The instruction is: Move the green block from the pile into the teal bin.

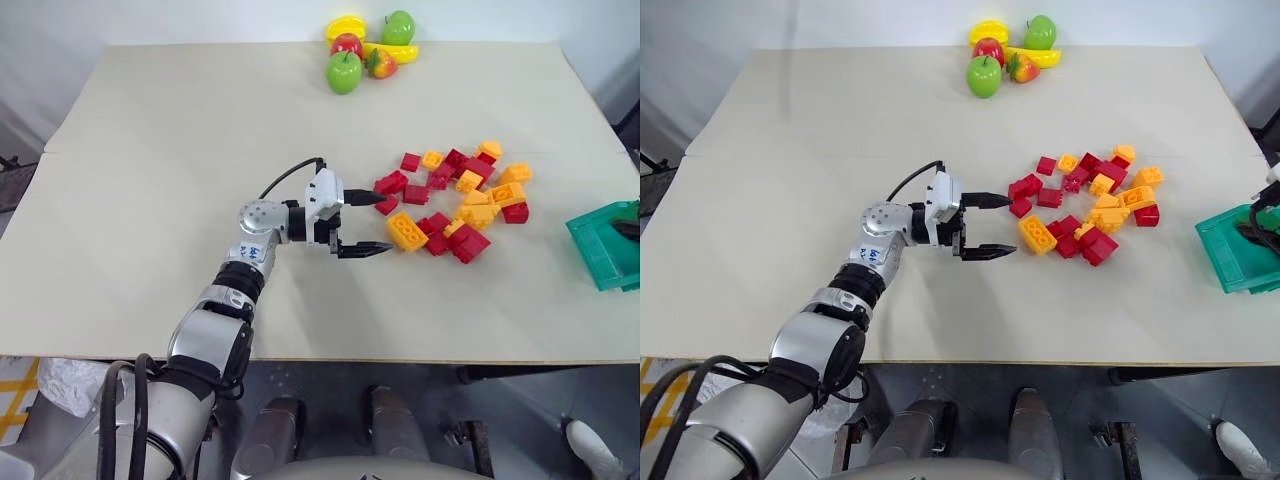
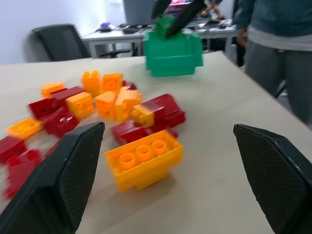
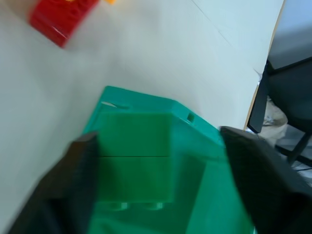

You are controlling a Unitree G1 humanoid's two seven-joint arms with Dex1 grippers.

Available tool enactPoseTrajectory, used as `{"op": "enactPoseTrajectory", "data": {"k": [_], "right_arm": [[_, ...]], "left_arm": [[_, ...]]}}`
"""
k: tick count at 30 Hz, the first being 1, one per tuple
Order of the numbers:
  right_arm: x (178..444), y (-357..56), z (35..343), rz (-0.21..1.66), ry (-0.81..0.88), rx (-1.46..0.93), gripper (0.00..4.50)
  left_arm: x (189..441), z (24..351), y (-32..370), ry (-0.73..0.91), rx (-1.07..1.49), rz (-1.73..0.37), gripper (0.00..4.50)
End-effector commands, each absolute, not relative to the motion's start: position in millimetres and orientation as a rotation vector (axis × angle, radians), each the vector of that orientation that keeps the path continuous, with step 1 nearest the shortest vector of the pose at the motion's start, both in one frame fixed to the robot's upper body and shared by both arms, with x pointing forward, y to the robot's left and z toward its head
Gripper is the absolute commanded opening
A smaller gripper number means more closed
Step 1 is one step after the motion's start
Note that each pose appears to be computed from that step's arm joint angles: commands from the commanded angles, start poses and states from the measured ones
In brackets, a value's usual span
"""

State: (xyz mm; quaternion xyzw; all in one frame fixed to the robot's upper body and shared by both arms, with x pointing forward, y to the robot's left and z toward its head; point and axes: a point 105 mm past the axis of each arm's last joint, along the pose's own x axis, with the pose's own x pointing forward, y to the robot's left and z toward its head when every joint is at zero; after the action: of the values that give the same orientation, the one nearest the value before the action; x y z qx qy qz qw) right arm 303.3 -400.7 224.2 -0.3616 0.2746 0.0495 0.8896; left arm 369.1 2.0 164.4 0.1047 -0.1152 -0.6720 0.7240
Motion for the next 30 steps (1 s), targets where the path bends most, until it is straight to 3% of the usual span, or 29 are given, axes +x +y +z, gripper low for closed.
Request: {"op": "enactPoseTrajectory", "data": {"k": [1, 4, 13, 19, 30], "right_arm": [[301.1, -376.8, 248.9, 0.162, 0.517, -0.82, 4.47], [299.8, -351.2, 253.9, 0.231, 0.491, -0.793, 4.47], [292.6, -342.4, 255.5, 0.229, 0.48, -0.761, 4.47], [280.6, -322.8, 221.7, 0.337, 0.536, -0.619, 4.47], [312.3, -353.4, 161.0, 0.222, 0.604, -0.387, 4.47]], "left_arm": [[378.9, 174.1, 14.6, -0.274, 0.246, -1.414, 4.5], [381.5, 171.0, 25.8, -0.253, 0.245, -1.393, 4.5], [386.7, 175.4, 44.0, -0.25, 0.257, -1.351, 4.5], [387.6, 175.0, 47.5, -0.253, 0.261, -1.337, 4.5], [373.3, 174.3, 36.6, -0.296, 0.277, -1.45, 4.5]]}}
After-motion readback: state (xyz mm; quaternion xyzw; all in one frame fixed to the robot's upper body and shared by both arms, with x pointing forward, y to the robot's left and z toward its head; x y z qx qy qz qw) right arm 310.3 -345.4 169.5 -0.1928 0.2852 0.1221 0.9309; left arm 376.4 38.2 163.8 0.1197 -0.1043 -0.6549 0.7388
